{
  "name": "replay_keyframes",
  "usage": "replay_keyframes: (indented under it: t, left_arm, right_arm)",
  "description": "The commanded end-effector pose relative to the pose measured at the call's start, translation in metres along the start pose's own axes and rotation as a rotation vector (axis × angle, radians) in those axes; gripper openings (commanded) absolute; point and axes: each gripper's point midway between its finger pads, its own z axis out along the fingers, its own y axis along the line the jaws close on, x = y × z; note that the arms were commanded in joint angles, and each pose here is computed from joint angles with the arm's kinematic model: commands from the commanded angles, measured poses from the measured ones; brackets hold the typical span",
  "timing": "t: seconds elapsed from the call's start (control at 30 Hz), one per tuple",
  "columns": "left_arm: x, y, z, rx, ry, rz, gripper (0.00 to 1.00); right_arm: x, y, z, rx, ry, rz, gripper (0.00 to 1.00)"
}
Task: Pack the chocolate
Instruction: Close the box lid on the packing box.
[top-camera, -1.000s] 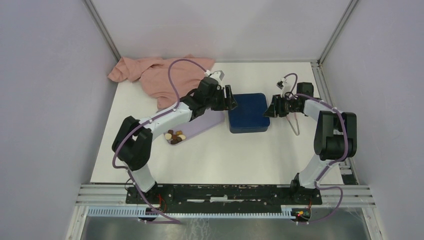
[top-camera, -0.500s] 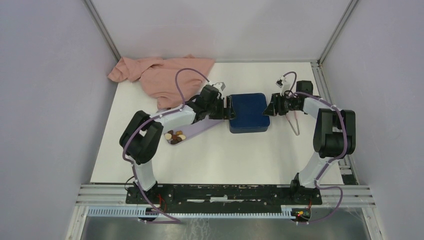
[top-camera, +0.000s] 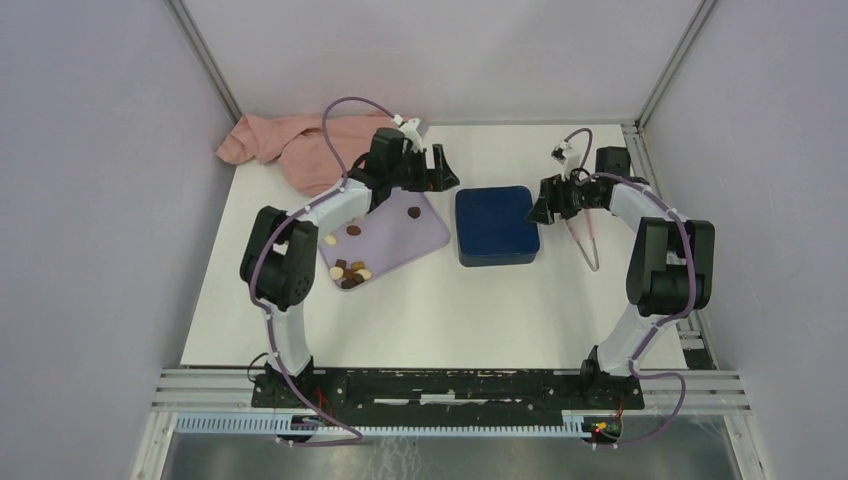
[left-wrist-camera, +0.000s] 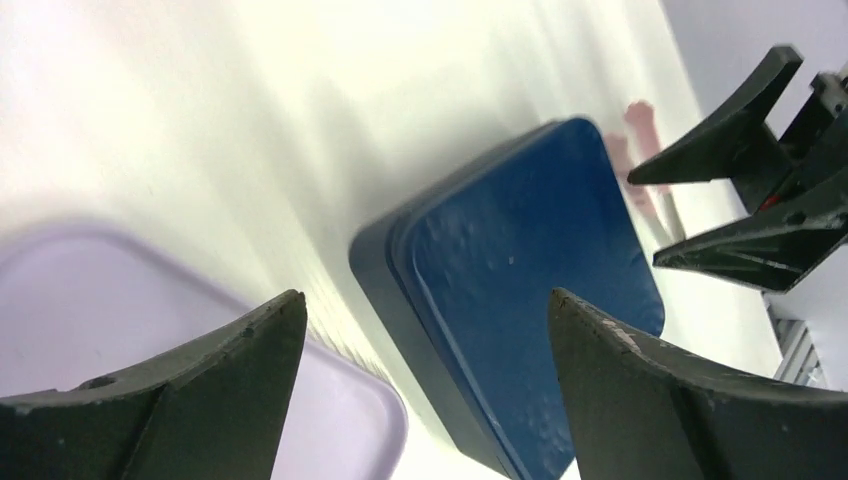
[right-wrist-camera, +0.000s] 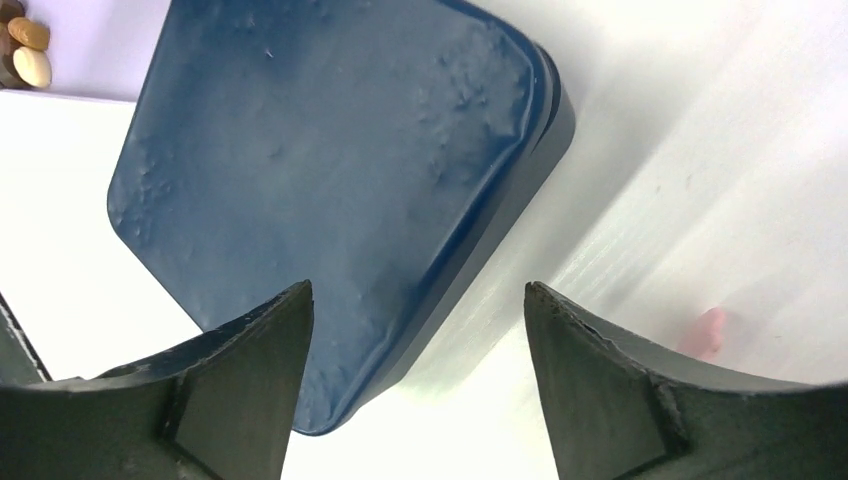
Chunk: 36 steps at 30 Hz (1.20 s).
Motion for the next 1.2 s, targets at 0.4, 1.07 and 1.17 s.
replay_keyframes:
  t: [0.4, 1.07, 1.17]
  left_arm:
    - [-0.039, 0.032, 0.081, 0.122, -0.014, -0.095, 0.44]
    - [0.039, 0.017, 0.081, 0.199, 0.131, -0.125, 0.36]
    - [0.047, 0.012, 0.067, 0.212, 0.126, -0.127, 0.36]
  right_arm:
    - [0.009, 0.125, -0.079, -0.279, -0.211, -1.092, 0.75]
    - [0.091, 0.069, 0.012, 0.105, 0.155, -1.365, 0.27]
    - [0.079, 0.061, 0.009, 0.175, 0.148, -1.312, 0.28]
